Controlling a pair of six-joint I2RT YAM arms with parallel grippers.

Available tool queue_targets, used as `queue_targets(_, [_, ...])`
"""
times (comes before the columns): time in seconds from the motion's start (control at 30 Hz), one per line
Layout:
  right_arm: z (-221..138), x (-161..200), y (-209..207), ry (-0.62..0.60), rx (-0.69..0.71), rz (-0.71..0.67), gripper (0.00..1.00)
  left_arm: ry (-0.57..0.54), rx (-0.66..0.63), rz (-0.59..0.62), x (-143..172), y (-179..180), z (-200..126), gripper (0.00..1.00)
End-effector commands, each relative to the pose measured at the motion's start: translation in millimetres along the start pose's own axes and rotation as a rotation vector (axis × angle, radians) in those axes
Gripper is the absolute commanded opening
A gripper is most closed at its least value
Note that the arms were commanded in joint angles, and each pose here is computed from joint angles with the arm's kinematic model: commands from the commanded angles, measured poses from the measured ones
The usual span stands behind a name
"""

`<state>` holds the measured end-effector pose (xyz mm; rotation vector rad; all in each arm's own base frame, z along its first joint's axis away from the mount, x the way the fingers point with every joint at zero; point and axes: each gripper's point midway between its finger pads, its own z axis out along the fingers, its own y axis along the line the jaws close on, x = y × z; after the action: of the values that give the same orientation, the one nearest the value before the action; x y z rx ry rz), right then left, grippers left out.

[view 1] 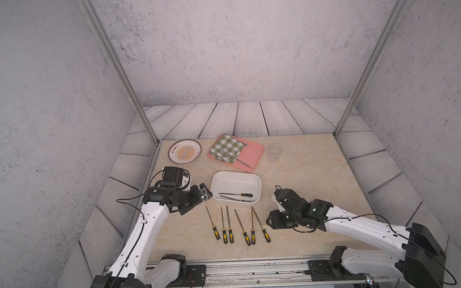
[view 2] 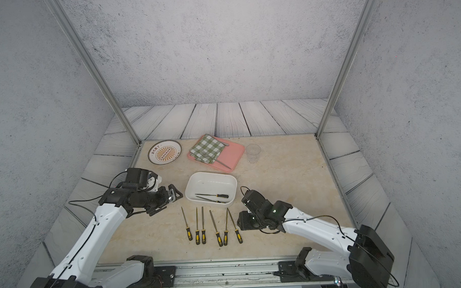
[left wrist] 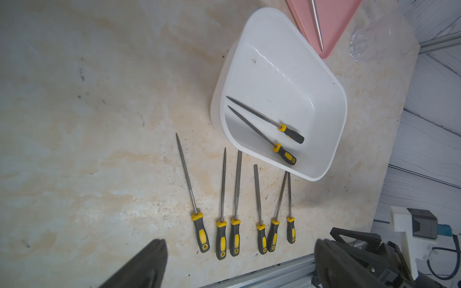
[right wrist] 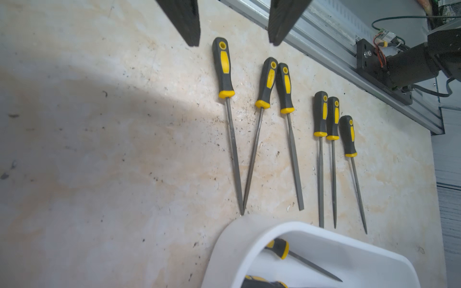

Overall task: Put the file tool into the storage box
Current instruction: Pick up the file tool from the center of the board.

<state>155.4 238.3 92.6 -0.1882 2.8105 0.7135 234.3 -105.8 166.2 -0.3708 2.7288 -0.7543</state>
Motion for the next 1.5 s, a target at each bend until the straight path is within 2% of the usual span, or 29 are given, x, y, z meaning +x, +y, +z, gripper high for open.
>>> queue_targets(0.0, [4.4, 5.5, -9.6, -0.015, 0.059, 0.050, 0.50, 0.100, -0.003, 0.013, 25.2, 1.6, 5.8, 0.97])
queue_targets(0.2, [21.7, 10.5, 9.1, 0.030, 0.121, -0.051, 0.50, 0.117, -0.050, 0.034, 31.4, 7.5, 6.3, 0.97])
queue_targets(0.33, [36.1, 13.9, 18.4, 0.052, 0.108, -0.081, 0.50, 0.123, -0.089, 0.059, 26.6, 6.3, 0.7, 0.97])
queue_targets(0.47, [47.2, 19.9, 16.2, 0.078, 0.148, -0.102, 0.50, 0.131, -0.084, 0.052, 26.6, 3.5, 1.4, 0.97])
queue_targets(0.63, [42.4, 21.7, 1.9, 0.073, 0.269, -0.130, 0.50, 0.133, -0.086, 0.049, 31.1, 5.8, 0.2, 0.97])
queue_targets(1.17, [68.8, 32.5, -2.5, 0.160, 0.299, -0.204, 0.48, 0.119, -0.081, 0.050, 29.7, 2.0, -5.8, 0.98])
queue_targets(1.3, [74.6, 35.2, -8.8, 0.173, 0.333, -0.217, 0.45, 0.122, -0.086, 0.043, 33.6, 4.4, -7.3, 0.98])
queue_targets(1.4, [77.6, 38.4, -10.9, 0.191, 0.352, -0.239, 0.38, 0.116, -0.092, 0.035, 34.2, 5.3, -9.5, 0.97])
queue_targets(1.47, [76.5, 40.3, -13.5, 0.197, 0.374, -0.260, 0.30, 0.108, -0.092, 0.025, 33.9, 5.2, -10.7, 0.98])
